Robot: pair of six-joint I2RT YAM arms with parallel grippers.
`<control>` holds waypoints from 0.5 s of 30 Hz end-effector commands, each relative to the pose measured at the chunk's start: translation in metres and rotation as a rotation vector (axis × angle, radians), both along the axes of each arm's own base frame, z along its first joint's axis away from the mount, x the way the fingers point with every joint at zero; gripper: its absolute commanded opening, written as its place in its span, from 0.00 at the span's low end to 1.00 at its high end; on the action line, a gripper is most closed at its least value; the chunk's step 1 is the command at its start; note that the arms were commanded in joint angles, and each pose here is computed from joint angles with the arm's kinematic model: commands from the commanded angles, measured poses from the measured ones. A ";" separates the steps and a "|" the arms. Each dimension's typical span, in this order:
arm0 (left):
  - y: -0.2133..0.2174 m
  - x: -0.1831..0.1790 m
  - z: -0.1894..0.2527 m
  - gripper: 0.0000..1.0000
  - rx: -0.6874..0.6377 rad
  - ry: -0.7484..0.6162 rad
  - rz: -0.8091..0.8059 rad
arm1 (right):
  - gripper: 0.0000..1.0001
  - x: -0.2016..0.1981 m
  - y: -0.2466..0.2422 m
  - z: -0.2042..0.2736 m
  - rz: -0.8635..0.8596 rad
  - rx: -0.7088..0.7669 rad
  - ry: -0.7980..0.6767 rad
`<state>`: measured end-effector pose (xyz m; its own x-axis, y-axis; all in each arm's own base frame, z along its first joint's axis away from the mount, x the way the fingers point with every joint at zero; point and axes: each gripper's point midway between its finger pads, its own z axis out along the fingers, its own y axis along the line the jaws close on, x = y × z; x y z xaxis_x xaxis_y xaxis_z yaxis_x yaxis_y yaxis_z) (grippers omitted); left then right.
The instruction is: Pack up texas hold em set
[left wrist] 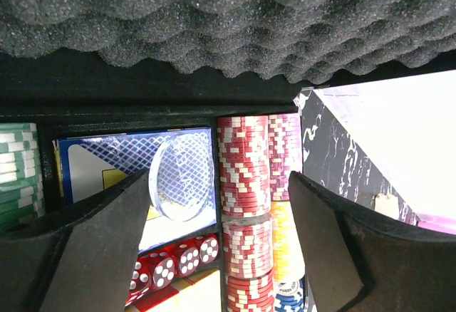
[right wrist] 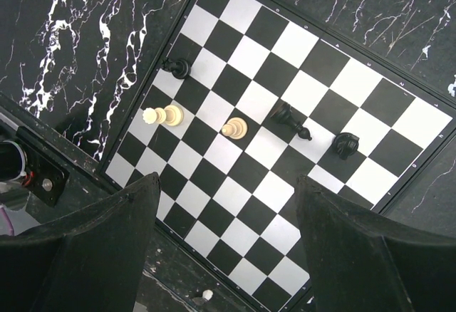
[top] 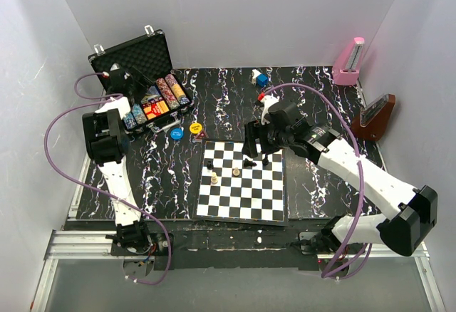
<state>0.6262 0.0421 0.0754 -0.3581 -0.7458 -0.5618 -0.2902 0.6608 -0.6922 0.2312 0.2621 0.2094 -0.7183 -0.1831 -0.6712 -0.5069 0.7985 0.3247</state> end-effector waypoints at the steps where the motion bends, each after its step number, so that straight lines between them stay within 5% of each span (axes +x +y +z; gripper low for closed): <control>1: 0.009 -0.011 0.009 0.80 0.055 0.038 0.019 | 0.83 0.002 -0.002 0.013 -0.021 0.038 -0.038; 8: 0.008 -0.017 0.030 0.98 0.137 0.006 0.000 | 0.83 0.000 -0.002 0.013 -0.019 0.043 -0.037; 15: 0.011 -0.033 0.067 0.98 0.303 -0.037 0.019 | 0.83 -0.001 -0.004 0.014 -0.020 0.046 -0.045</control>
